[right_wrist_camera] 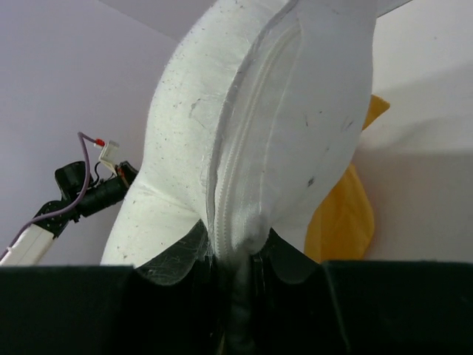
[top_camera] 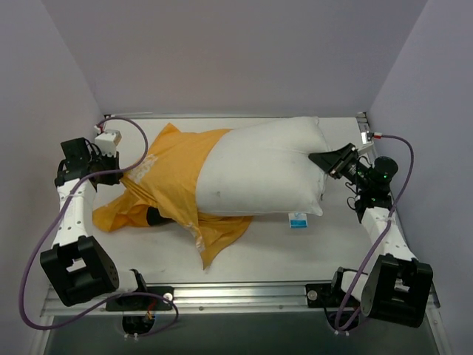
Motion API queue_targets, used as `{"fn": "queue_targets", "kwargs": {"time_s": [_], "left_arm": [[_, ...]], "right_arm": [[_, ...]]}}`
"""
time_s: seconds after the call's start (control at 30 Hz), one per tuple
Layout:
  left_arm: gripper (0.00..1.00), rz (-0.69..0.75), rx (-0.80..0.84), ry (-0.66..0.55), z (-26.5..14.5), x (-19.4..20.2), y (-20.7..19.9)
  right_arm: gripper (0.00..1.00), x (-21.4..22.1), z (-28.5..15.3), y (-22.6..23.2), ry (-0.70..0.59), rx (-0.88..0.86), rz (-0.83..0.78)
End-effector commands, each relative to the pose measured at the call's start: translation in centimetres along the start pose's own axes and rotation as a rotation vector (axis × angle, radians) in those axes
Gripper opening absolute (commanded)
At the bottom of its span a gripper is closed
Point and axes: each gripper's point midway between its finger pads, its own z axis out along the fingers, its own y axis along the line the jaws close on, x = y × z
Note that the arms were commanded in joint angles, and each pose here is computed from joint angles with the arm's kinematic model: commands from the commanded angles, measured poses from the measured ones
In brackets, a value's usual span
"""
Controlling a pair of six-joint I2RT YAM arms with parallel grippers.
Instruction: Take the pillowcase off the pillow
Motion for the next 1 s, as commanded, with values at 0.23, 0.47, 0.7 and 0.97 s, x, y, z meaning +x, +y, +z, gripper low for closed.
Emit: {"fn": "queue_targets", "kwargs": {"time_s": [0.23, 0.47, 0.7, 0.97], "left_arm": [[0.02, 0.117, -0.413, 0.082, -1.3, 1.1, 11.6], [0.19, 0.123, -0.290, 0.039, 0.0, -0.7, 8.1], [0.94, 0.156, 0.173, -0.079, -3.6, -5.2, -2.0], [0.94, 0.268, 0.450, -0.322, -10.3, -16.0, -13.8]], "right_arm": [[0.00, -10.9, -4.7, 0.5, -0.312, 0.115, -0.227], [0.00, -7.2, -5.2, -3.1, -0.174, 0.348, -0.249], [0.00, -3.0, -2.6, -2.0, 0.030, 0.318, -0.352], [0.00, 6.7, -0.5, 0.8, 0.363, 0.197, -0.429]]}}
